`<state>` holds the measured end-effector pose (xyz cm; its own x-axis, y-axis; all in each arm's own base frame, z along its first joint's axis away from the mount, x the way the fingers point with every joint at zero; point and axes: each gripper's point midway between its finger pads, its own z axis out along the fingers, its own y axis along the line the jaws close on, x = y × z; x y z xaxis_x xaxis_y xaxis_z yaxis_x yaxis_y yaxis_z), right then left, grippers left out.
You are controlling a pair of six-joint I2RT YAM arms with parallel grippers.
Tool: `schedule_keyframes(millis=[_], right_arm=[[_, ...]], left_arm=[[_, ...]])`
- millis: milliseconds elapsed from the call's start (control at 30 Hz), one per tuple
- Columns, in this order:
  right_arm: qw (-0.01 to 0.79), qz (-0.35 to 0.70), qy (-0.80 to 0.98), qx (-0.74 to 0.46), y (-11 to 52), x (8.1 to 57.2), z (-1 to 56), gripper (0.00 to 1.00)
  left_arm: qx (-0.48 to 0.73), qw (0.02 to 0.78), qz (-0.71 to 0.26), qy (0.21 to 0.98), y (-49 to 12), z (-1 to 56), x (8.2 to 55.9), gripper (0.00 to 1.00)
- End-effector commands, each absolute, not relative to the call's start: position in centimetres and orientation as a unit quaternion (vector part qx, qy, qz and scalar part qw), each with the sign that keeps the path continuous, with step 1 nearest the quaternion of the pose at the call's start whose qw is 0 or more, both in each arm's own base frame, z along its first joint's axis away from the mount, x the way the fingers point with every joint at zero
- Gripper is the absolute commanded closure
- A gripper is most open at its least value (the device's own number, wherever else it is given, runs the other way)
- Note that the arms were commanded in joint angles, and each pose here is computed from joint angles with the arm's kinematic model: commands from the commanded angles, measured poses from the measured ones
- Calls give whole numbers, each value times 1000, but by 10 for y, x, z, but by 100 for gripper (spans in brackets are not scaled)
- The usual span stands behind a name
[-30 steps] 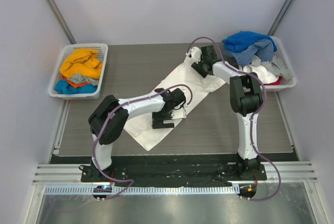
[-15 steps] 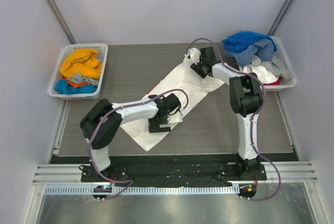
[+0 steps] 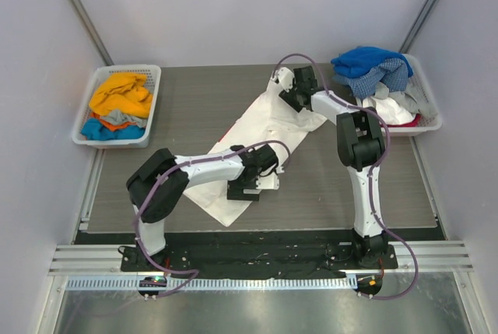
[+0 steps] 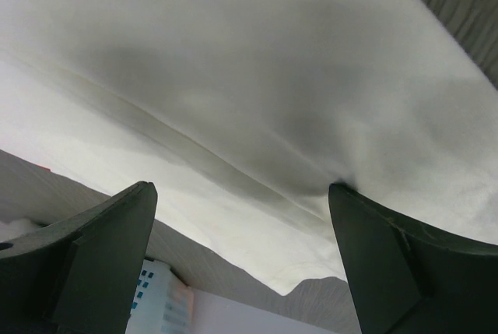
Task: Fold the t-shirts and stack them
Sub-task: Rotate the tshirt 90 degrees
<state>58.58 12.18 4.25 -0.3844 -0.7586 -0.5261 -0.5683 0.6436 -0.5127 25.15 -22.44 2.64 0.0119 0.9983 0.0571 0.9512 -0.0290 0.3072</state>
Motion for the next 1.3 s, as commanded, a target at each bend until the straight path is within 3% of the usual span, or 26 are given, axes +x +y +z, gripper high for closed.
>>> schedule_keyframes(millis=[0, 733, 1267], right_arm=[[347, -101, 837, -411, 127, 577, 2, 37], [417, -90, 802, -418, 175, 627, 7, 37], [472, -133, 768, -412, 203, 675, 11, 37]], left_arm=[[731, 92, 52, 674, -266, 4, 230, 0], [782, 152, -45, 602, -389, 10, 236, 0], [754, 218, -59, 617, -439, 12, 295, 0]])
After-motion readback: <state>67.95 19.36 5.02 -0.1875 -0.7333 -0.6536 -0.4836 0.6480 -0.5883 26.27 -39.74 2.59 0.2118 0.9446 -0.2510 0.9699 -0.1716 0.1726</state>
